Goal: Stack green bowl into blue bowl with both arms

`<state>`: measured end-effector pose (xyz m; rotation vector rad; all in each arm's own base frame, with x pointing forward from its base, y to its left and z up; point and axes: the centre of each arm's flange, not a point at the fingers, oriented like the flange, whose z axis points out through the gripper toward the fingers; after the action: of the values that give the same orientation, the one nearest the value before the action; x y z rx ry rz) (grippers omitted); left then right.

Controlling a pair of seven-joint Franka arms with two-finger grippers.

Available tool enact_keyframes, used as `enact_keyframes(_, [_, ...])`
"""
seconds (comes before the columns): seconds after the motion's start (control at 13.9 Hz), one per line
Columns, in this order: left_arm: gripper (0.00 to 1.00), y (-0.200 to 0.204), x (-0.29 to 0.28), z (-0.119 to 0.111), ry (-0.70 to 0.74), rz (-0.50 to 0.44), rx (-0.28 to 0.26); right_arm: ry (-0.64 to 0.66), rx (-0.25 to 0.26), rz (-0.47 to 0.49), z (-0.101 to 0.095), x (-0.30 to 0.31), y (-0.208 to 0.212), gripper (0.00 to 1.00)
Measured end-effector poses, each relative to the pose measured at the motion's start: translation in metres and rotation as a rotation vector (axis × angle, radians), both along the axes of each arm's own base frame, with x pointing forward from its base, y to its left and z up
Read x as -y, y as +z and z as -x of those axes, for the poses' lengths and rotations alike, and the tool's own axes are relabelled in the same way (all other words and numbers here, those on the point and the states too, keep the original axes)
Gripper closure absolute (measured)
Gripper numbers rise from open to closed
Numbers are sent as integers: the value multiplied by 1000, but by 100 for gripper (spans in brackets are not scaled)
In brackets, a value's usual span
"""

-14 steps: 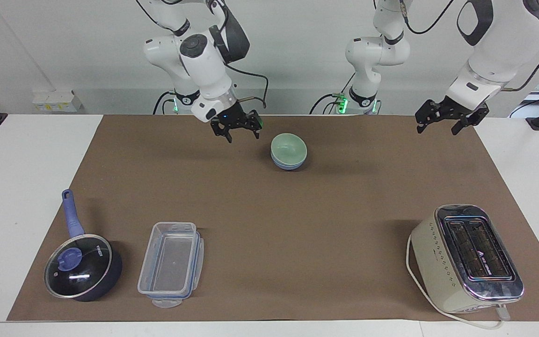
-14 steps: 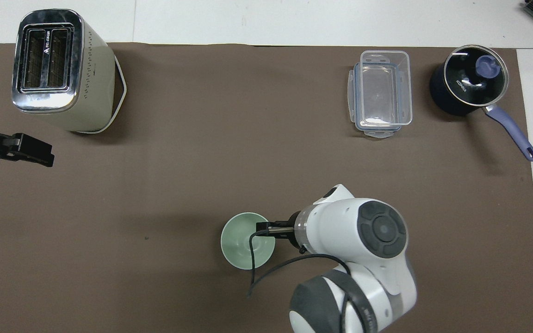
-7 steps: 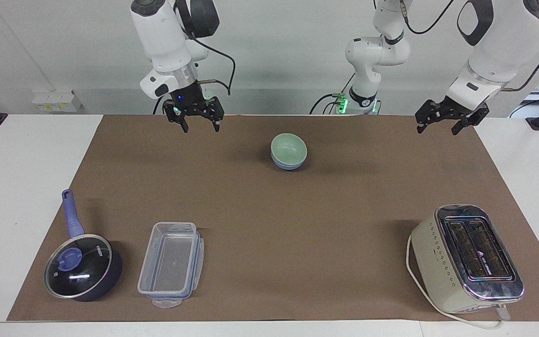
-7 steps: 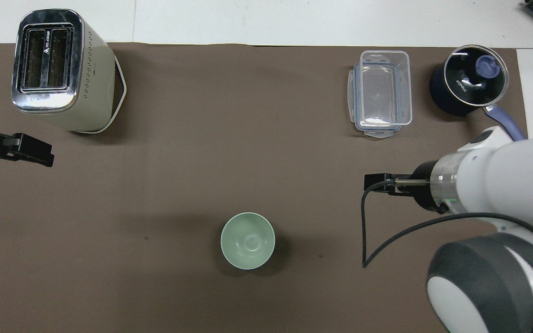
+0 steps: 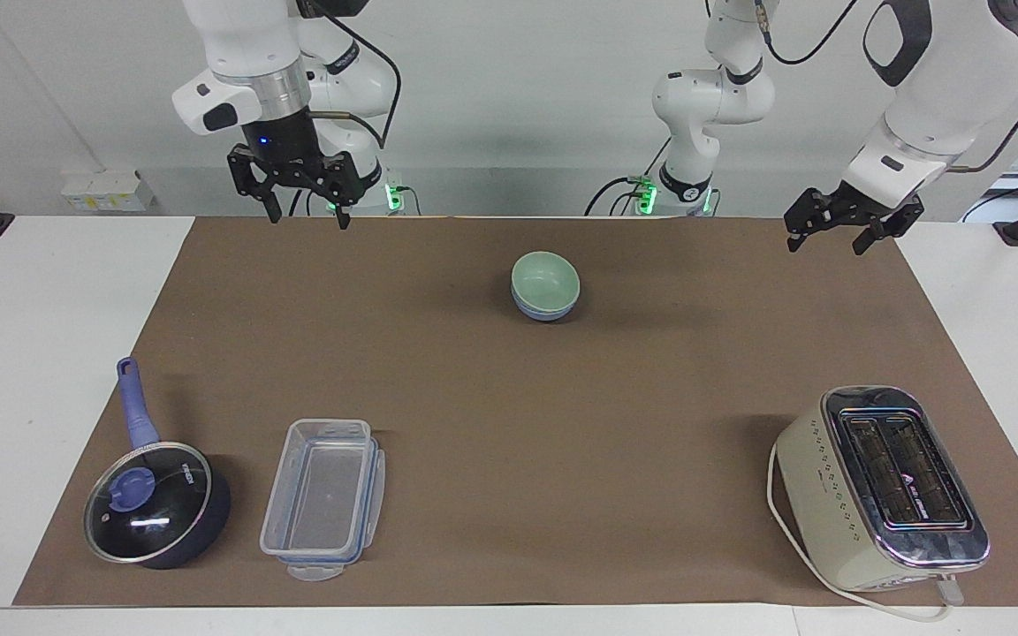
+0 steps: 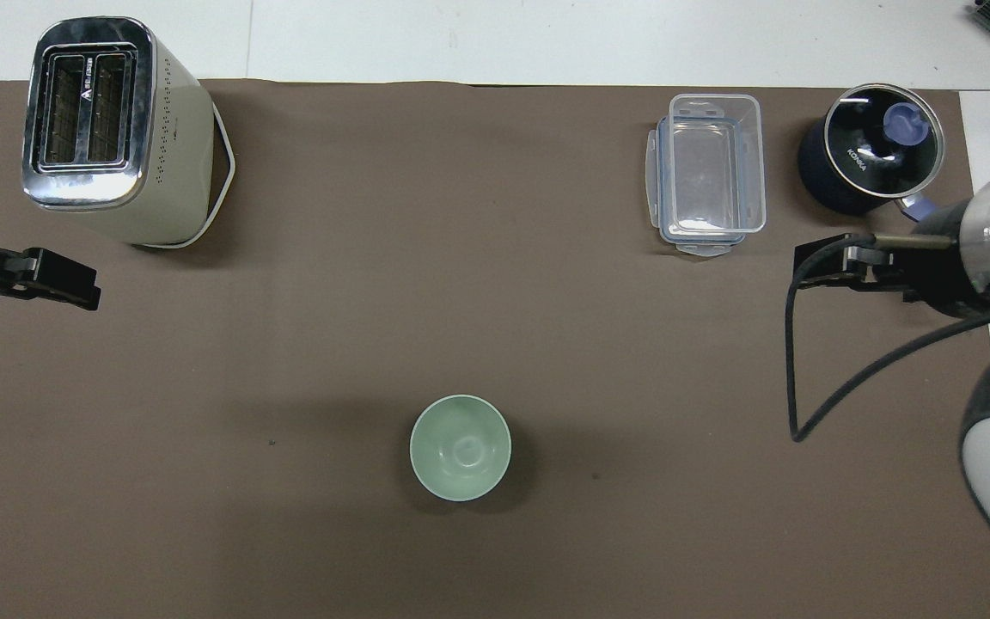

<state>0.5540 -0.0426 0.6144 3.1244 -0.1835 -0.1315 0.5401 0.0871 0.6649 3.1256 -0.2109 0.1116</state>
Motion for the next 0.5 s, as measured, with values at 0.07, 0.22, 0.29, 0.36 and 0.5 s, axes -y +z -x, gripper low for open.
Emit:
enact_keyframes(0.07, [0,0,0,0,0,0,0,15,-6,10,-2,6,3,0])
enact_keyframes(0.22, [0,0,0,0,0,0,0,34,-8,20,-4,10,5,0])
enact_keyframes(0.29, [0,0,0,0,0,0,0,34,-9,20,-4,11,4,0])
enact_keyframes(0.36, [0,0,0,0,0,0,0,29,-14,20,-5,14,3,0])
enact_keyframes(0.5, [0,0,0,0,0,0,0,24,-31,6,-5,24,-1,0])
